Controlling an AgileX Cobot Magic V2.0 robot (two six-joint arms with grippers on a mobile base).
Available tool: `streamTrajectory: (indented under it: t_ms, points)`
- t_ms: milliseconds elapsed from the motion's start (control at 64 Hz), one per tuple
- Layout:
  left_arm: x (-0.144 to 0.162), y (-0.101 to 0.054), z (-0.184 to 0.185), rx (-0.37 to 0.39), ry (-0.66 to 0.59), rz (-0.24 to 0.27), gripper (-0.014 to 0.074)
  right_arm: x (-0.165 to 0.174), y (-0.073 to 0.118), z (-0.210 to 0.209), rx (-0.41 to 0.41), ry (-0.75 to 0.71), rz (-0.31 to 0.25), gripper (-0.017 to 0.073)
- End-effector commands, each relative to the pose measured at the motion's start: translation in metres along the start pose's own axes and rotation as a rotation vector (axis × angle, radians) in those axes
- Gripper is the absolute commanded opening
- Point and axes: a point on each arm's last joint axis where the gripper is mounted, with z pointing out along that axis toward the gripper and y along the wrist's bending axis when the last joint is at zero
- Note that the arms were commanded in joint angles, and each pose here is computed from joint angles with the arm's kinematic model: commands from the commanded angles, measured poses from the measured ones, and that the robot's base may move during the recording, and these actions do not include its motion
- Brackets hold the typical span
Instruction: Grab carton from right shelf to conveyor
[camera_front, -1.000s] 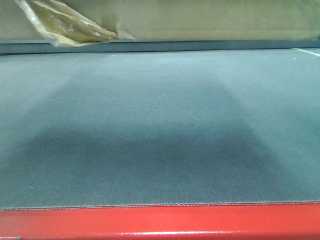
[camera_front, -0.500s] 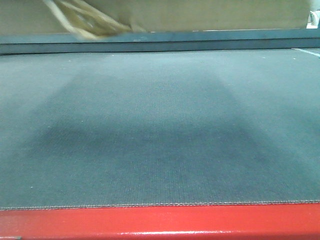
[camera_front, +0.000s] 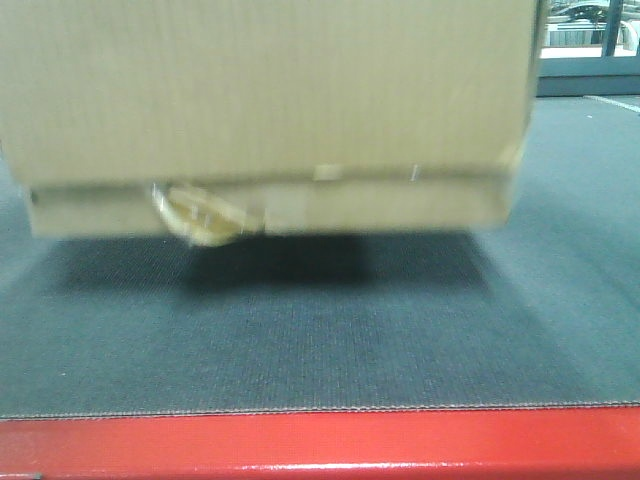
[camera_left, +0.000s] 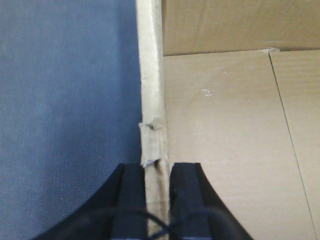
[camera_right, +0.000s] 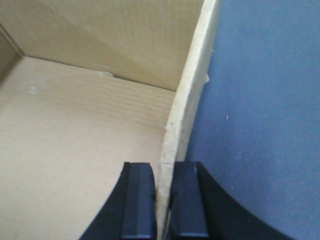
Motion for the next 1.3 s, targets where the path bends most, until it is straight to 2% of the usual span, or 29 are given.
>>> streamTrajectory:
  t_ms: [0,78,172,234,250,266,281,375,469,562,594,609,703,734,797,922,1016,1281]
  points:
    - [-0.003,0.009,0.007,-0.063,-0.014,0.035,0.0034,-0.004,-0.006,0.008,0.041,-0.027,-0.049,-0.0062]
    - [-0.003,0.009,0.011,-0.076,-0.003,0.048,0.0142,-0.001,-0.007,0.014,0.042,-0.006,-0.049,0.0020]
    - [-0.003,0.010,0.008,-0.082,-0.004,0.065,0.0372,-0.002,-0.007,0.013,0.043,-0.004,-0.048,0.0263]
    - [-0.004,0.011,0.003,-0.081,-0.014,0.064,0.0549,-0.003,-0.007,0.008,0.044,-0.015,-0.050,0.0455]
    - [-0.004,0.011,0.002,-0.081,-0.017,0.063,0.0608,-0.004,-0.007,0.006,0.043,-0.020,-0.050,0.0531]
    - [-0.004,0.011,0.000,-0.081,-0.018,0.063,0.0634,-0.004,-0.007,0.004,0.043,-0.026,-0.050,0.0566]
    - [-0.004,0.012,-0.004,-0.081,-0.022,0.061,0.0606,-0.005,-0.006,0.000,0.042,-0.036,-0.050,0.0575]
    - [-0.002,0.016,-0.022,-0.085,-0.030,0.067,0.0534,-0.009,-0.006,-0.017,0.040,-0.075,-0.049,0.0549]
    - [0.000,0.020,-0.045,-0.088,-0.046,0.097,0.0439,-0.012,-0.006,-0.042,0.038,-0.130,-0.043,0.0484]
    - [0.005,0.025,-0.071,-0.086,-0.092,0.124,0.0278,-0.013,-0.014,-0.071,0.053,-0.174,-0.003,0.0285]
    - [0.007,0.028,-0.081,-0.086,-0.113,0.131,0.0213,-0.013,-0.016,-0.079,0.060,-0.183,0.002,0.0231]
    - [0.008,0.029,-0.085,-0.087,-0.121,0.133,0.0162,-0.013,-0.019,-0.086,0.067,-0.189,0.008,0.0175]
    - [0.018,0.041,-0.106,-0.093,-0.188,0.108,-0.0043,-0.007,-0.033,-0.108,0.108,-0.194,0.039,-0.0062]
    - [0.024,0.046,-0.109,-0.097,-0.200,0.099,-0.0017,-0.005,-0.037,-0.114,0.122,-0.195,0.049,-0.0097]
    - [0.034,0.055,-0.117,-0.094,-0.239,0.064,0.0018,0.002,-0.047,-0.126,0.154,-0.206,0.073,-0.0065]
    - [0.067,0.072,-0.127,-0.083,-0.305,-0.019,0.0015,0.024,-0.057,-0.141,0.198,-0.206,0.097,-0.0069]
    - [0.097,0.080,-0.125,-0.089,-0.349,-0.054,0.0014,0.044,-0.057,-0.146,0.211,-0.211,0.091,-0.0069]
    - [0.181,0.077,-0.122,-0.068,-0.548,-0.031,0.0014,0.115,-0.052,-0.148,0.197,-0.348,0.067,-0.0069]
